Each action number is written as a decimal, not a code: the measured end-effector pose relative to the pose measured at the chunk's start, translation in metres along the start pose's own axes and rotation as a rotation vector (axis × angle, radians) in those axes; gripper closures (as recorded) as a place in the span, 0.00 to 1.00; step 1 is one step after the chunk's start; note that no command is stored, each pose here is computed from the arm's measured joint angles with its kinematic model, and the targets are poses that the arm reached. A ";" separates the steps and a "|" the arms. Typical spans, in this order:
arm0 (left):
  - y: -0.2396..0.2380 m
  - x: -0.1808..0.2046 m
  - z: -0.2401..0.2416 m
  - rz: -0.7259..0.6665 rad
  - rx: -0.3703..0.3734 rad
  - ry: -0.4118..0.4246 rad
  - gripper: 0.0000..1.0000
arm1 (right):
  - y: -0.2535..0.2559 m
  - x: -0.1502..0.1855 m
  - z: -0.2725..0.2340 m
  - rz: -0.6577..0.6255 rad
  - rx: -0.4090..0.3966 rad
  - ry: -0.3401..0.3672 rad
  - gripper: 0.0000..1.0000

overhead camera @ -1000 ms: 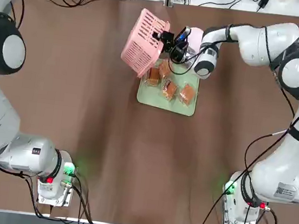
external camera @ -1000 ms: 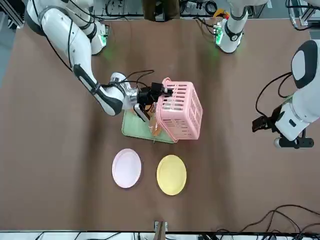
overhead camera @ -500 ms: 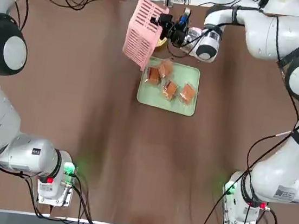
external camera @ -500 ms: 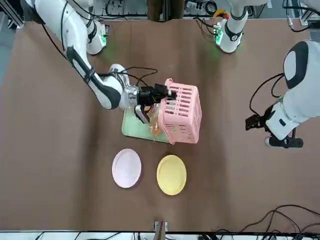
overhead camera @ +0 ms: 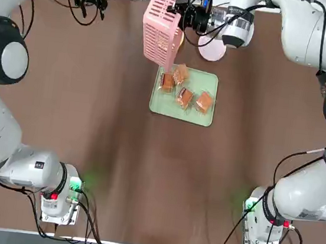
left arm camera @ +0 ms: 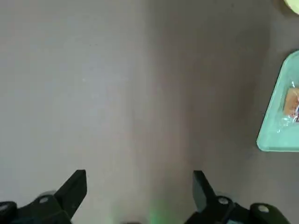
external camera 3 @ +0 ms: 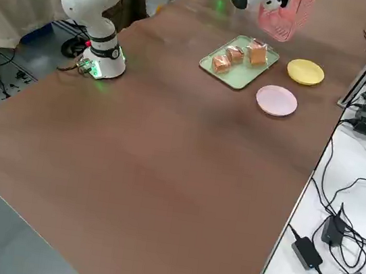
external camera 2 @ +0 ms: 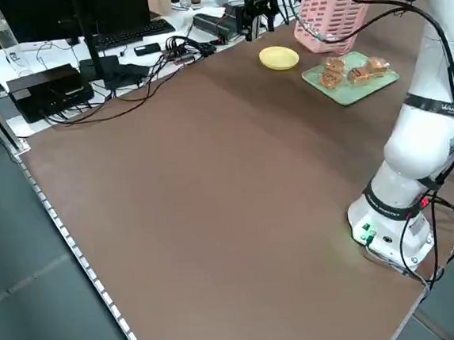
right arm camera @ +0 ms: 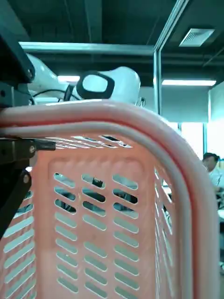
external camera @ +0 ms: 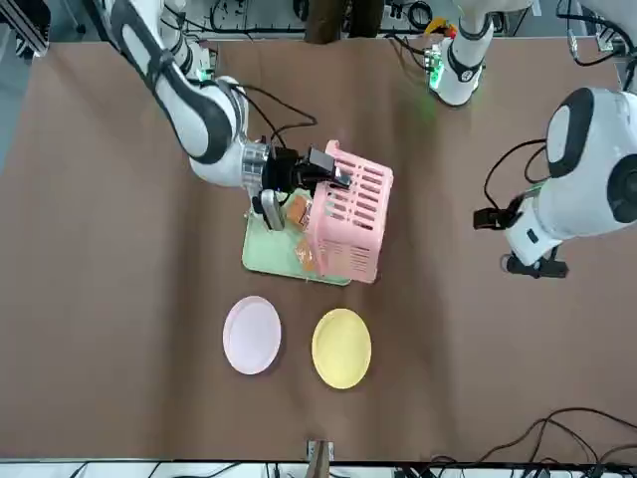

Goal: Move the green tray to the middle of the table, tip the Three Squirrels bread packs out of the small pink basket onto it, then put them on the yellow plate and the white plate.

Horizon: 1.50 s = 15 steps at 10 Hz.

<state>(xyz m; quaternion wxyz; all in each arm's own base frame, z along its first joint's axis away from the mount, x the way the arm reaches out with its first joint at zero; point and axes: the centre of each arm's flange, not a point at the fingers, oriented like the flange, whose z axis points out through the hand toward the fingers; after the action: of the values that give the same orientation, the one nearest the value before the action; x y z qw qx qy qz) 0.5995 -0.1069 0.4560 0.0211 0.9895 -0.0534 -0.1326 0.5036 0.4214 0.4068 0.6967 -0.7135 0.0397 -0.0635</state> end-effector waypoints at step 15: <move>0.242 -0.042 0.181 -0.032 -0.064 0.197 0.00 | -0.062 0.081 -0.310 -0.003 -1.168 -0.259 0.93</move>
<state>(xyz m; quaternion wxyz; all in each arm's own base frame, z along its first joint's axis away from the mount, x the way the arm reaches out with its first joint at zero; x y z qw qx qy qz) 0.4870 -0.3479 0.3061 0.0558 0.9973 -0.0312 -0.0366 0.5361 0.1051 0.4783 0.1882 -0.9804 -0.0184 0.0552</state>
